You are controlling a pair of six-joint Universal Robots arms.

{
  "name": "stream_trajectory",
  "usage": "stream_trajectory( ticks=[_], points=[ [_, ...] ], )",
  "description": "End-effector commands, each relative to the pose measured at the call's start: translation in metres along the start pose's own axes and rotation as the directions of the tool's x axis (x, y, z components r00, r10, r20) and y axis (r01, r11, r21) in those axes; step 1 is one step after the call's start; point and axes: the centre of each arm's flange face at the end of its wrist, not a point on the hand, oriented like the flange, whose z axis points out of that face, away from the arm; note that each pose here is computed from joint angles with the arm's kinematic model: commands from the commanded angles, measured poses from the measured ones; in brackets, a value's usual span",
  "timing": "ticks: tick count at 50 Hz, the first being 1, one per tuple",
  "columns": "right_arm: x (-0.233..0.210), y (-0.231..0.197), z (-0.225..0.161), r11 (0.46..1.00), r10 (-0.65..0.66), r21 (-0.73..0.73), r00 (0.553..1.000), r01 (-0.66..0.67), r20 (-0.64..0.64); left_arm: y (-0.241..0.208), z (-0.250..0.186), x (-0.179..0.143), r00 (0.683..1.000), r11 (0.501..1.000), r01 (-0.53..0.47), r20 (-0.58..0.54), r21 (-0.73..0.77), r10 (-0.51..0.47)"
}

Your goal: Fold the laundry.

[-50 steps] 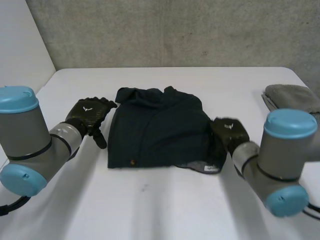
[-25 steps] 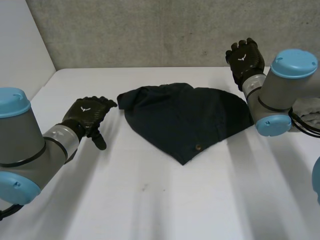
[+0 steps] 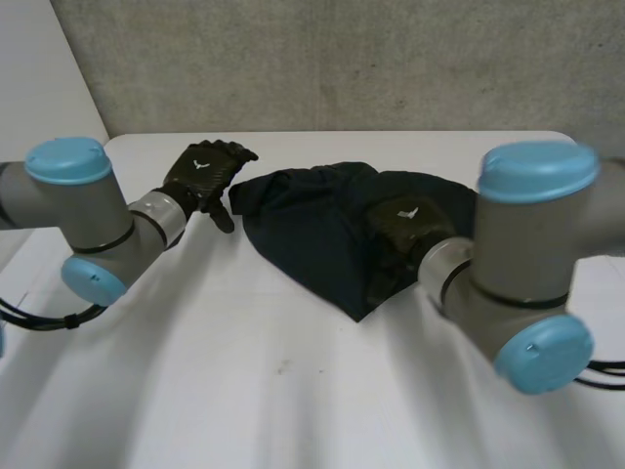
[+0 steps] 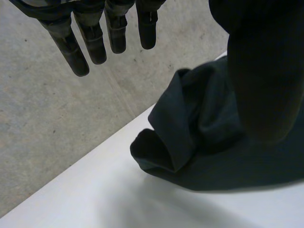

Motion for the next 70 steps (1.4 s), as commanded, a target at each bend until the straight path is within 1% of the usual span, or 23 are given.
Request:
stream_trajectory(
  ticks=[1, 9, 11, 17, 22, 27, 32, 35, 36, 37, 40, 41, 43, 47, 49, 51, 54, 56, 60, 62, 63, 66, 70],
  points=[
    [-0.036, 0.027, 0.021, 0.997, 0.083, -0.007, 0.993, -0.083, 0.081, 0.025, 0.031, -0.004, 1.0, 0.999, -0.026, -0.006, 0.022, 0.027],
    [-0.05, 0.05, 0.054, 0.999, 0.05, -0.015, 0.996, -0.049, 0.071, 0.044, 0.051, -0.005, 0.997, 0.996, -0.079, -0.007, 0.043, 0.08],
    [-0.049, 0.054, 0.061, 1.0, 0.015, -0.01, 0.999, -0.015, 0.043, 0.047, 0.056, -0.005, 0.994, 0.993, -0.108, 0.0, 0.052, 0.108],
    [-0.046, 0.067, 0.076, 0.993, -0.119, -0.026, 0.993, 0.119, -0.008, 0.058, 0.066, -0.004, 0.991, 0.989, -0.134, 0.006, 0.068, 0.134],
    [-0.045, 0.066, 0.083, 0.988, -0.156, -0.008, 0.988, 0.156, -0.023, 0.065, 0.072, -0.004, 0.99, 0.987, -0.138, 0.009, 0.078, 0.138],
    [-0.044, 0.06, 0.088, 0.985, -0.164, 0.05, 0.986, 0.166, -0.041, 0.069, 0.075, -0.001, 0.99, 0.987, -0.139, 0.007, 0.082, 0.139],
    [-0.034, 0.044, 0.085, 0.981, -0.171, 0.081, 0.983, 0.176, -0.066, 0.063, 0.072, 0.014, 0.99, 0.987, -0.14, -0.003, 0.078, 0.141],
    [-0.024, 0.026, 0.079, 0.978, -0.167, 0.113, 0.982, 0.176, -0.086, 0.037, 0.063, 0.011, 0.989, 0.986, -0.145, 0.024, 0.081, 0.143],
    [-0.018, 0.009, 0.072, 0.973, -0.167, 0.144, 0.981, 0.181, -0.102, 0.027, 0.059, 0.009, 0.989, 0.985, -0.149, 0.034, 0.09, 0.146],
    [-0.014, -0.001, 0.067, 0.969, -0.173, 0.161, 0.978, 0.19, -0.112, 0.009, 0.052, 0.005, 0.987, 0.981, -0.159, 0.055, 0.114, 0.153],
    [0.001, -0.028, 0.05, 0.955, -0.211, 0.183, 0.968, 0.234, -0.134, -0.02, 0.041, 0.001, 0.982, 0.968, -0.181, 0.093, 0.173, 0.167],
    [0.005, -0.037, 0.045, 0.949, -0.223, 0.194, 0.965, 0.247, -0.138, -0.041, 0.031, -0.002, 0.979, 0.958, -0.192, 0.113, 0.211, 0.171],
    [0.012, -0.063, 0.026, 0.932, -0.256, 0.226, 0.956, 0.283, -0.145, -0.06, 0.019, -0.003, 0.977, 0.952, -0.198, 0.129, 0.234, 0.172],
    [0.015, -0.097, -0.009, 0.908, -0.307, 0.262, 0.944, 0.328, -0.119, -0.106, -0.016, -0.005, 0.971, 0.937, -0.215, 0.162, 0.276, 0.175],
    [0.02, -0.108, -0.02, 0.902, -0.318, 0.269, 0.941, 0.338, -0.117, -0.132, -0.04, -0.004, 0.968, 0.927, -0.224, 0.176, 0.301, 0.177],
    [0.033, -0.119, -0.031, 0.899, -0.329, 0.261, 0.936, 0.352, -0.129, -0.145, -0.057, 0.0, 0.97, 0.927, -0.222, 0.169, 0.302, 0.177],
    [0.052, -0.127, -0.041, 0.9, -0.347, 0.227, 0.927, 0.372, -0.141, -0.158, -0.085, 0.007, 0.975, 0.941, -0.204, 0.145, 0.269, 0.17],
    [0.056, -0.128, -0.044, 0.902, -0.362, 0.203, 0.924, 0.381, -0.127, -0.155, -0.102, 0.017, 0.982, 0.964, -0.174, 0.103, 0.2, 0.156],
    [0.059, -0.109, -0.042, 0.915, -0.394, 0.088, 0.919, 0.393, -0.009, -0.133, -0.122, 0.036, 0.995, 0.995, -0.1, 0.013, 0.027, 0.1],
    [0.057, -0.088, -0.028, 0.912, -0.409, 0.004, 0.91, 0.41, 0.071, -0.124, -0.127, 0.041, 0.997, 0.997, -0.071, -0.008, -0.039, 0.071],
    [0.056, -0.081, -0.023, 0.907, -0.418, -0.018, 0.904, 0.421, 0.09, -0.115, -0.131, 0.044, 0.999, 0.994, -0.05, -0.015, -0.094, 0.049],
    [0.058, -0.055, -0.001, 0.881, -0.449, -0.095, 0.882, 0.463, 0.142, -0.096, -0.128, 0.046, 1.0, 0.986, -0.022, -0.002, -0.166, 0.022],
    [0.067, -0.023, 0.024, 0.843, -0.481, -0.192, 0.864, 0.503, 0.151, -0.062, -0.113, 0.05, 1.0, 0.965, -0.002, 0.014, -0.262, 0.006]
  ],
)
